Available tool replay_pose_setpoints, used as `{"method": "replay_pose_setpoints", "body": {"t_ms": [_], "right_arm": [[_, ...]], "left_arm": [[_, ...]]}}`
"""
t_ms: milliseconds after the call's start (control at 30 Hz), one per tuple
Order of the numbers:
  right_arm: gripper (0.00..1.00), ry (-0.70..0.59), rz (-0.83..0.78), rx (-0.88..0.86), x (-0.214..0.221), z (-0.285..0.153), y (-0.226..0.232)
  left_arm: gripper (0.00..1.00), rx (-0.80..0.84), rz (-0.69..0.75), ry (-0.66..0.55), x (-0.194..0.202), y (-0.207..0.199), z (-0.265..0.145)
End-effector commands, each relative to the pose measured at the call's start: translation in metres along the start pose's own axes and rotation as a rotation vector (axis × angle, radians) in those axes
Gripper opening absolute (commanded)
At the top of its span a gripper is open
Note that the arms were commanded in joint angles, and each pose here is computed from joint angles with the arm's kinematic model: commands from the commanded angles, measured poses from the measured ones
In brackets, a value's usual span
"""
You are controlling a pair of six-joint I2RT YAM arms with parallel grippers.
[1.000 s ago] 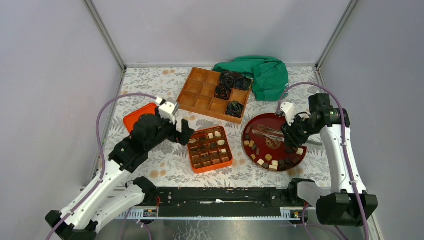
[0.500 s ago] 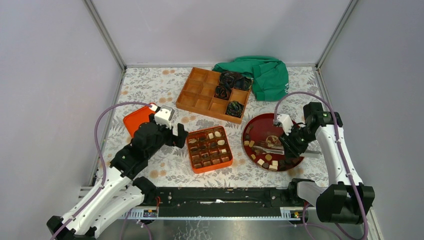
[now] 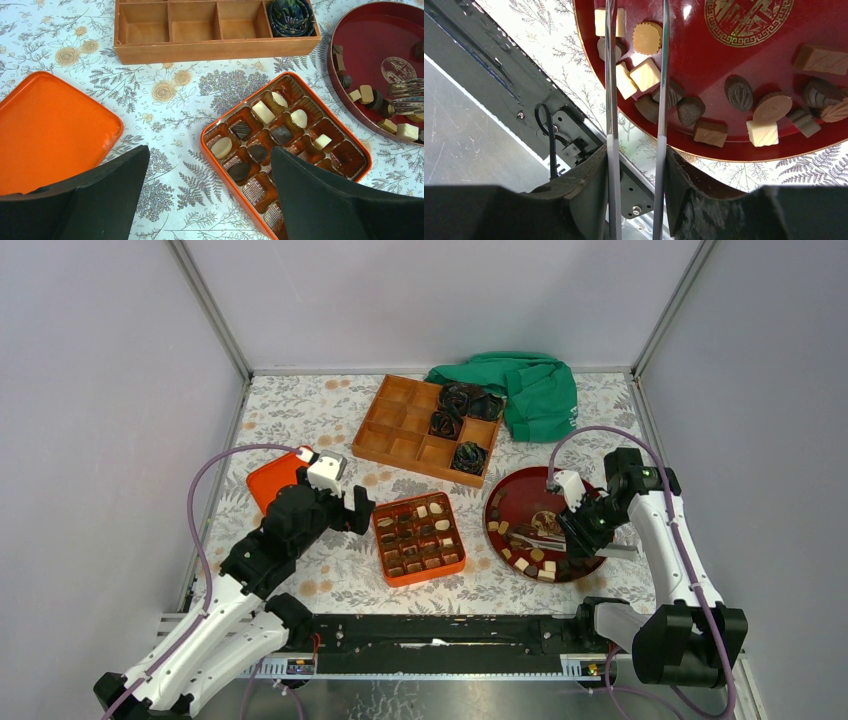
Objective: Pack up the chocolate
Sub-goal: Pick up the fake chocolate from the plate.
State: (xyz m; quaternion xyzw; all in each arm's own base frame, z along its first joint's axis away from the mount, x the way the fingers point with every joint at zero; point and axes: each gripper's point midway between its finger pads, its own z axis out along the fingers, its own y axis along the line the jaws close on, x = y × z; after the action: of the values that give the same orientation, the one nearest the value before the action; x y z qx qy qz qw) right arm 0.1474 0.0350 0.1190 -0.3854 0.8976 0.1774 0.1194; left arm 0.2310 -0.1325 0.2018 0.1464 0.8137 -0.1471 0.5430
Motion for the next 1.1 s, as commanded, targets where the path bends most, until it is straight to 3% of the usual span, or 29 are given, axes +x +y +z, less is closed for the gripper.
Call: {"method": "replay_pose_setpoints", "body": {"t_ms": [0,267,900,1000,1067], "right_arm": [[0.47,0.004,0.042,0.015,0.001,0.0,-0.002],[0.46,0.054,0.07,0.105,0.008,-0.009,-0.015],[0.46,0.026,0.105,0.059,-0.006,-0.001,-0.02],[0.41,0.022,0.108,0.052,-0.008,-0.001,-0.02],[0.33,0.016,0.105,0.059,-0.009,-0.003,-0.021]], "left_arm": [[0.99,0.004,-0.002,-0.058,-0.013,0.0,0.001],[0.99,0.009,-0.001,-0.059,-0.013,-0.001,0.001],[0.99,0.012,0.0,-0.057,-0.013,-0.001,0.001],[0.99,0.01,-0.001,-0.057,-0.013,-0.001,0.001],[0.99,0.01,-0.001,-0.058,-0.013,0.0,0.001]]}}
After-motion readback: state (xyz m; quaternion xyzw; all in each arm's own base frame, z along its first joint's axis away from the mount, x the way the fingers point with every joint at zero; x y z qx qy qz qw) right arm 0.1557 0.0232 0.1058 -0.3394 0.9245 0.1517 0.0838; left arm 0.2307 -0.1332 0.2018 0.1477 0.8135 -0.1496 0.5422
